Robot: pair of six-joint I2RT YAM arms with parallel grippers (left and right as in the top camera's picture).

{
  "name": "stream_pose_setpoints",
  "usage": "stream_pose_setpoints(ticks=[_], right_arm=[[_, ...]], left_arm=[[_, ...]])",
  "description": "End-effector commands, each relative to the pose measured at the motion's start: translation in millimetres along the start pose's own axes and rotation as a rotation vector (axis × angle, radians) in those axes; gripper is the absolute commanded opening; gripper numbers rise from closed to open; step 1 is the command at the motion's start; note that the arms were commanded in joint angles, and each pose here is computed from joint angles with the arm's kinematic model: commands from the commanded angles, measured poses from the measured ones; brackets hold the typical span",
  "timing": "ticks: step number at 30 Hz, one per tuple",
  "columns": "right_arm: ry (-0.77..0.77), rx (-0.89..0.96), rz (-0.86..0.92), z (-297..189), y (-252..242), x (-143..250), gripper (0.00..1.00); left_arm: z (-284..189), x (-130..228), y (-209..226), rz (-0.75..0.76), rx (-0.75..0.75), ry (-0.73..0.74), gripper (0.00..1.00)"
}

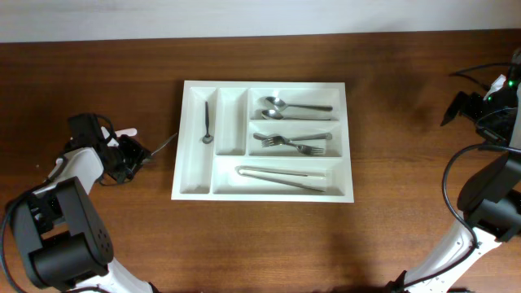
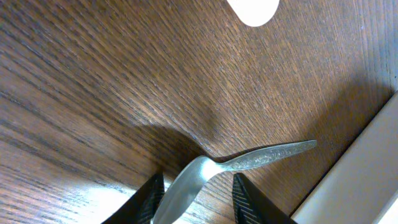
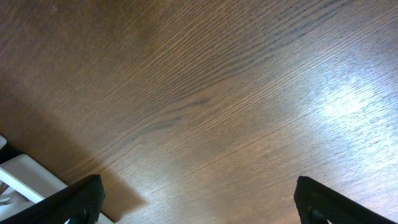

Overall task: Pack container
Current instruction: 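Carry the spoon into the narrow left compartment and release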

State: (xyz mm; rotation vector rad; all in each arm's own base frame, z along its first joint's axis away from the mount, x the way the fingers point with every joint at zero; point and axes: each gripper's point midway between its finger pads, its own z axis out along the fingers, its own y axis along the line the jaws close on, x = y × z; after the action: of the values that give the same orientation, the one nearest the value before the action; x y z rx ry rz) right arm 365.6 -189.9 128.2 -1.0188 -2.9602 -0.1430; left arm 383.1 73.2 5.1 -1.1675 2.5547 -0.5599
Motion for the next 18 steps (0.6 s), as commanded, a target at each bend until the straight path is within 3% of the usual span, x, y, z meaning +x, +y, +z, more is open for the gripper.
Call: stream_pose_setpoints(ticks=[1,4,7,9,11,18], right_arm=[[-0.037,-0.011,-0.016,-13.2,4.1,-1.2,0.99],[-0.037,-0.011,-0.016,-13.2,4.1,-1.2,0.99],[-0.037,-0.011,-0.016,-13.2,4.1,-1.2,0.99],[-0.037,-0.011,-0.016,-13.2,4.1,-1.2,0.99],[-0.037,-0.011,-0.016,-13.2,4.1,-1.2,0.99],[-0.037,-0.011,-0.016,-13.2,4.1,-1.2,0.99]], left_arm=[[8.8,5.3,9.3,-0.012,-0.015,0.027,0.35],[8.8,5.3,9.3,-0.012,-0.015,0.027,0.29],[8.8,5.3,9.3,-0.012,-0.015,0.027,0.19],[8.8,5.1,9.2,-0.011,-0.015,0.026,0.07],[8.9,4.0,8.6,-0.009,-0.013,0.022,0.03],[8.0,-3.9,4.7,0.004,-0.002,-0.009,0.02]])
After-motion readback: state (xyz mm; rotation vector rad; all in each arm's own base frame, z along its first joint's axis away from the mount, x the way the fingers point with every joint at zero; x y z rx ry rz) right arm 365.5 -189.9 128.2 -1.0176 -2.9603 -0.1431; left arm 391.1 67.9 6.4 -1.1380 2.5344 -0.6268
